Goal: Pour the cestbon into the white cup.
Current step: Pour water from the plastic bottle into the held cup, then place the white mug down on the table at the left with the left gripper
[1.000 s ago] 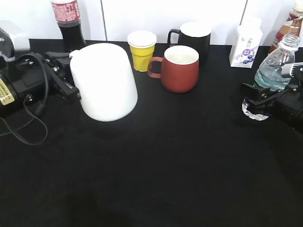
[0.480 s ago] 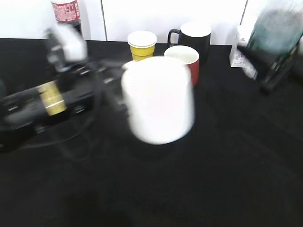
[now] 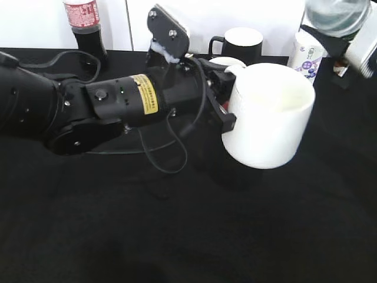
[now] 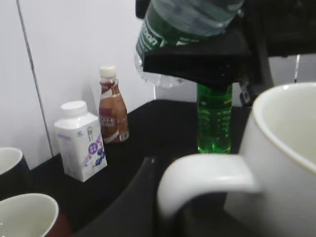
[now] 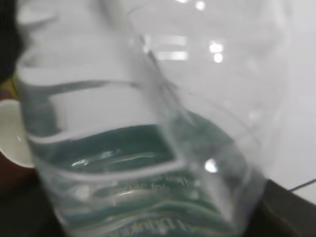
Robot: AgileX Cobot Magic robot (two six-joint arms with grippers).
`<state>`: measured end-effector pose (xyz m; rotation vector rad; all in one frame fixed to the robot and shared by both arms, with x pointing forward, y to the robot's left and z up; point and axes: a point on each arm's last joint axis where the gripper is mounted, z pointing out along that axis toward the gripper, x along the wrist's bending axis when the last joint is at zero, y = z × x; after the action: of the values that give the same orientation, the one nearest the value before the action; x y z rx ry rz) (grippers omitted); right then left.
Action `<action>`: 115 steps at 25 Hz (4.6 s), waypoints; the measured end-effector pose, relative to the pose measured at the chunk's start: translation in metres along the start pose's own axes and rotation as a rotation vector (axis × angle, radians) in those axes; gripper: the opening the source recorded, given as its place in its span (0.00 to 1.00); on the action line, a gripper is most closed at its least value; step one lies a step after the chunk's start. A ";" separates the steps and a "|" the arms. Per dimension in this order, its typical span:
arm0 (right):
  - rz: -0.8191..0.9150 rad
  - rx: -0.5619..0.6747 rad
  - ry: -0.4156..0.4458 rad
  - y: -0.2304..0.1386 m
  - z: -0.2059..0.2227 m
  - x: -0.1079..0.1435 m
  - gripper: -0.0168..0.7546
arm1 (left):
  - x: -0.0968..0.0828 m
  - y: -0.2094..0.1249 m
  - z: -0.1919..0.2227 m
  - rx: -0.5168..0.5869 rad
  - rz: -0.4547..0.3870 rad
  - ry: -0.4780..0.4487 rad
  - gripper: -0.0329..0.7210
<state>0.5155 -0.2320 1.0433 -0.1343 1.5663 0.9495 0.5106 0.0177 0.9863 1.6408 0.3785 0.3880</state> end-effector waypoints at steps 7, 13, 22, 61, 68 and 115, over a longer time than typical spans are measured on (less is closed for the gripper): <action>-0.226 0.016 -0.019 -0.001 0.000 -0.002 0.66 | -0.002 0.005 0.000 -0.056 -0.018 -0.019 0.10; -0.361 0.043 -0.048 -0.003 0.000 -0.005 0.66 | -0.002 0.005 0.000 -0.056 -0.020 -0.018 0.10; -0.472 0.118 -0.114 -0.008 -0.001 -0.013 0.66 | -0.002 0.005 0.000 -0.056 -0.020 -0.018 0.10; -0.631 0.119 -0.143 -0.005 -0.001 -0.018 0.66 | 0.002 0.001 0.000 -0.013 -0.038 0.023 0.10; 0.193 0.031 -0.081 -0.009 0.004 -0.004 0.66 | 0.002 0.001 0.000 -0.014 -0.037 0.022 0.10; 1.092 0.127 -0.088 -0.018 0.003 0.002 0.66 | 0.135 -0.119 -0.137 -0.005 -0.197 0.719 0.48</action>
<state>0.5278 -0.2413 1.0326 0.9280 1.5824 1.6338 0.5652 0.2127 0.8858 1.4000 1.0643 0.8247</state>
